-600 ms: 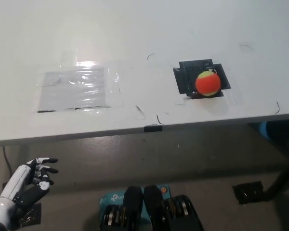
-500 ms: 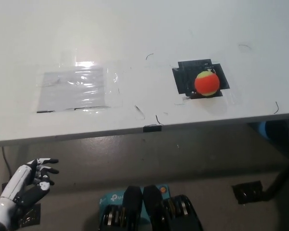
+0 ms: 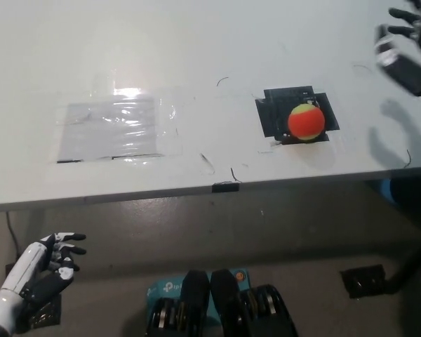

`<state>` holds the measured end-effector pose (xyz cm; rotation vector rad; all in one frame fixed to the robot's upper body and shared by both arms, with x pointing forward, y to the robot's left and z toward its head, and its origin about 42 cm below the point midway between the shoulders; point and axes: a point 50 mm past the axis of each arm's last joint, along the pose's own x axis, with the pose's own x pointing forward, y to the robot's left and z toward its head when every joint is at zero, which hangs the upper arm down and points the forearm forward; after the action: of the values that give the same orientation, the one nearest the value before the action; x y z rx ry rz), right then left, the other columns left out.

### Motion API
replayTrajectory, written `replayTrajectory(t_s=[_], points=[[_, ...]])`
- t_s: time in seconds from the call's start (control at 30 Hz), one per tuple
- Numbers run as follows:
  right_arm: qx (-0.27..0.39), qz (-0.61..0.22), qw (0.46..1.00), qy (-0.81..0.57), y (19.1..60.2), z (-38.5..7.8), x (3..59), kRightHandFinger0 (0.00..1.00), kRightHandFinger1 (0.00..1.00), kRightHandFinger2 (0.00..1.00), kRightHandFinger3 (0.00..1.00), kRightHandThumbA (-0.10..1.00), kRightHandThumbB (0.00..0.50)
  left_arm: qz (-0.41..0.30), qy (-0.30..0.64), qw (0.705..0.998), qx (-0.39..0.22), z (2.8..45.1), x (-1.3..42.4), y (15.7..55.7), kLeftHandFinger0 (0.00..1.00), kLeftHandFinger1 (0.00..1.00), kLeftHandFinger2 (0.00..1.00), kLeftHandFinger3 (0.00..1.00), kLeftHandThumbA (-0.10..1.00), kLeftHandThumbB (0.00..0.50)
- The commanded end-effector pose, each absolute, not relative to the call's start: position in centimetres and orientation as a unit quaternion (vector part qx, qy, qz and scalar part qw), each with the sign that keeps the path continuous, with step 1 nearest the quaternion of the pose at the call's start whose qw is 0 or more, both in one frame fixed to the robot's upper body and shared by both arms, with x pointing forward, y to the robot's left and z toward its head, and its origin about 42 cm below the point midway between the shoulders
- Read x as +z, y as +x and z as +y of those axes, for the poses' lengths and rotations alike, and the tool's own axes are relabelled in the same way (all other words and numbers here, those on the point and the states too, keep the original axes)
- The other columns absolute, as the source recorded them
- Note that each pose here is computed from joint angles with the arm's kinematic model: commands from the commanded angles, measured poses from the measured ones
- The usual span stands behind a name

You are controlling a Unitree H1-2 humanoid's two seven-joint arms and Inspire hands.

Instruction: The robot uses right hand to squeeze a small tennis ball placed on the black area of the table

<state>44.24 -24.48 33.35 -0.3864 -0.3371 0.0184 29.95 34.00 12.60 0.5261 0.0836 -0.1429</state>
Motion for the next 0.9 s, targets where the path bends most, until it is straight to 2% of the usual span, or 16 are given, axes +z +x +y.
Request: replayTrajectory(t_s=[0.0, 0.1, 0.13, 0.17, 0.23, 0.33, 0.43, 0.5, 0.67, 0.73, 0.87], points=[[0.032, -0.13, 0.966, -0.22, 45.8, -24.0, 33.7, 0.92, 1.0, 1.0, 1.0, 0.33, 0.308, 0.021, 0.27, 0.959, -0.079, 33.9, 13.7, 30.2, 0.41, 0.47, 0.59, 0.69, 0.07, 0.081], [0.035, -0.096, 0.963, -0.248, 47.9, -24.3, 31.8, 0.99, 1.0, 1.0, 1.0, 0.29, 0.31, 0.021, 0.257, 0.963, -0.079, 33.8, 14.0, 30.6, 0.43, 0.48, 0.59, 0.68, 0.04, 0.09], [0.039, -0.085, 0.955, -0.28, 48.3, -24.4, 30.9, 1.0, 1.0, 1.0, 1.0, 0.34, 0.312, 0.022, 0.259, 0.962, -0.08, 33.9, 13.9, 30.5, 0.43, 0.48, 0.59, 0.68, 0.03, 0.087], [0.04, -0.085, 0.955, -0.283, 48.4, -24.3, 30.8, 1.0, 1.0, 1.0, 1.0, 0.34, 0.311, 0.022, 0.26, 0.962, -0.08, 34.0, 13.9, 30.4, 0.43, 0.48, 0.59, 0.68, 0.03, 0.087], [0.051, -0.051, 0.945, -0.32, 49.1, -24.4, 29.5, 1.0, 1.0, 1.0, 1.0, 0.43, 0.352, 0.025, 0.264, 0.961, -0.08, 34.0, 14.1, 30.5, 0.44, 0.48, 0.59, 0.7, 0.04, 0.082], [0.054, -0.035, 0.936, -0.346, 49.4, -24.0, 29.1, 1.0, 1.0, 1.0, 1.0, 0.44, 0.351, 0.022, 0.268, 0.96, -0.082, 34.0, 14.2, 30.6, 0.43, 0.48, 0.6, 0.7, 0.05, 0.086], [0.053, -0.035, 0.93, -0.363, 50.1, -23.6, 28.8, 1.0, 1.0, 1.0, 1.0, 0.42, 0.347, 0.021, 0.274, 0.958, -0.082, 33.9, 14.3, 30.8, 0.43, 0.49, 0.61, 0.7, 0.09, 0.087], [0.048, -0.036, 0.925, -0.375, 50.9, -23.1, 28.6, 1.0, 1.0, 1.0, 1.0, 0.38, 0.352, 0.021, 0.268, 0.96, -0.082, 33.9, 14.2, 30.8, 0.43, 0.48, 0.61, 0.7, 0.05, 0.082], [0.05, -0.049, 0.924, -0.375, 51.7, -21.8, 28.8, 1.0, 1.0, 1.0, 1.0, 0.34, 0.332, 0.028, 0.263, 0.961, -0.082, 33.7, 14.2, 30.6, 0.44, 0.48, 0.6, 0.7, 0.03, 0.085], [0.061, -0.069, 0.92, -0.381, 51.7, -20.4, 29.5, 1.0, 1.0, 1.0, 1.0, 0.35, 0.319, 0.03, 0.265, 0.96, -0.083, 33.7, 14.2, 30.7, 0.44, 0.49, 0.6, 0.7, 0.07, 0.09], [0.067, -0.088, 0.915, -0.388, 51.7, -19.2, 30.3, 1.0, 1.0, 1.0, 1.0, 0.41, 0.33, 0.027, 0.269, 0.959, -0.084, 33.6, 14.4, 31.0, 0.44, 0.51, 0.62, 0.71, 0.1, 0.091]])
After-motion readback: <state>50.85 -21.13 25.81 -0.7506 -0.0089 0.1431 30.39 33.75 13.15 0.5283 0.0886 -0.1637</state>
